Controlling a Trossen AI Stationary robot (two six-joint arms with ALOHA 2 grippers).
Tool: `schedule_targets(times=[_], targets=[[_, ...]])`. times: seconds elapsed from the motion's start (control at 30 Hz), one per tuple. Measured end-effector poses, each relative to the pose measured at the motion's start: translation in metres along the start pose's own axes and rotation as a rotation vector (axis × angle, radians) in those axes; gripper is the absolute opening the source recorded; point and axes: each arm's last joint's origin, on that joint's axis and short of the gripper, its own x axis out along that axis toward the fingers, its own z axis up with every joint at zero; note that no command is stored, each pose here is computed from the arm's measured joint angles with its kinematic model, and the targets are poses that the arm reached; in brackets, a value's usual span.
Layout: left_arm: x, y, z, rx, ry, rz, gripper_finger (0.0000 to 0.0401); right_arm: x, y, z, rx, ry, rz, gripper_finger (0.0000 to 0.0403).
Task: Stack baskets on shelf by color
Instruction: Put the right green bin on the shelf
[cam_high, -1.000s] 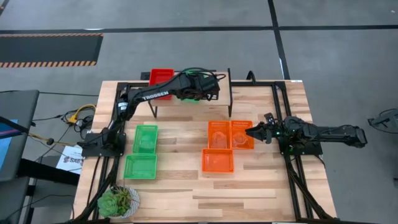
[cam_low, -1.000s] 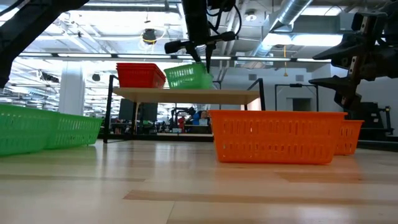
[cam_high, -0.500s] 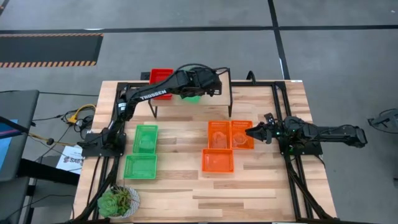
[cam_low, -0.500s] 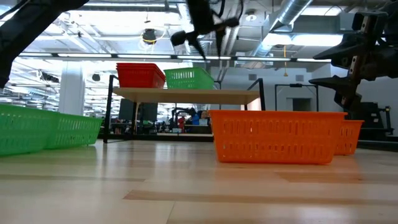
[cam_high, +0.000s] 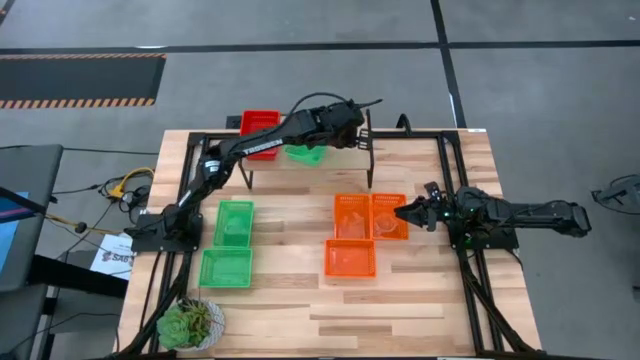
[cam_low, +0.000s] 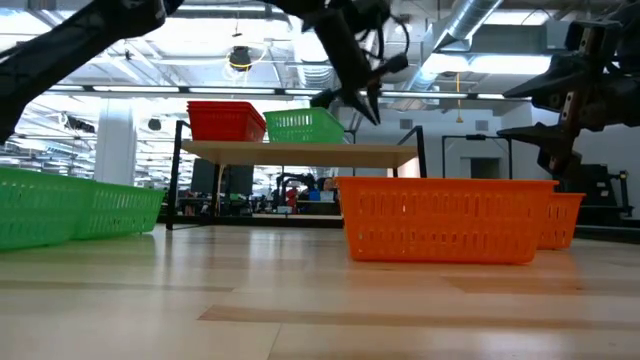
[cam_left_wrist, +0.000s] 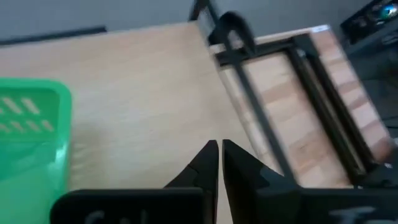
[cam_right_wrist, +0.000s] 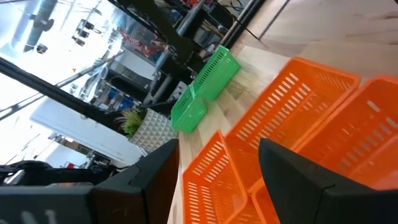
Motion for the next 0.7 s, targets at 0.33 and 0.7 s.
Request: schedule_targets(times=[0.33,0.7], targets=[[-0.002,0.012,0.008,0.016,-0.085,0.139,0.0,0.0,0.0,0.0,0.0,0.005,-0.002,0.0244],[0.006,0.032,0.022,0.015,-0.131,0.252,0.0,0.0,0.0,0.0,0.0,0.005,-0.002,0.0244]])
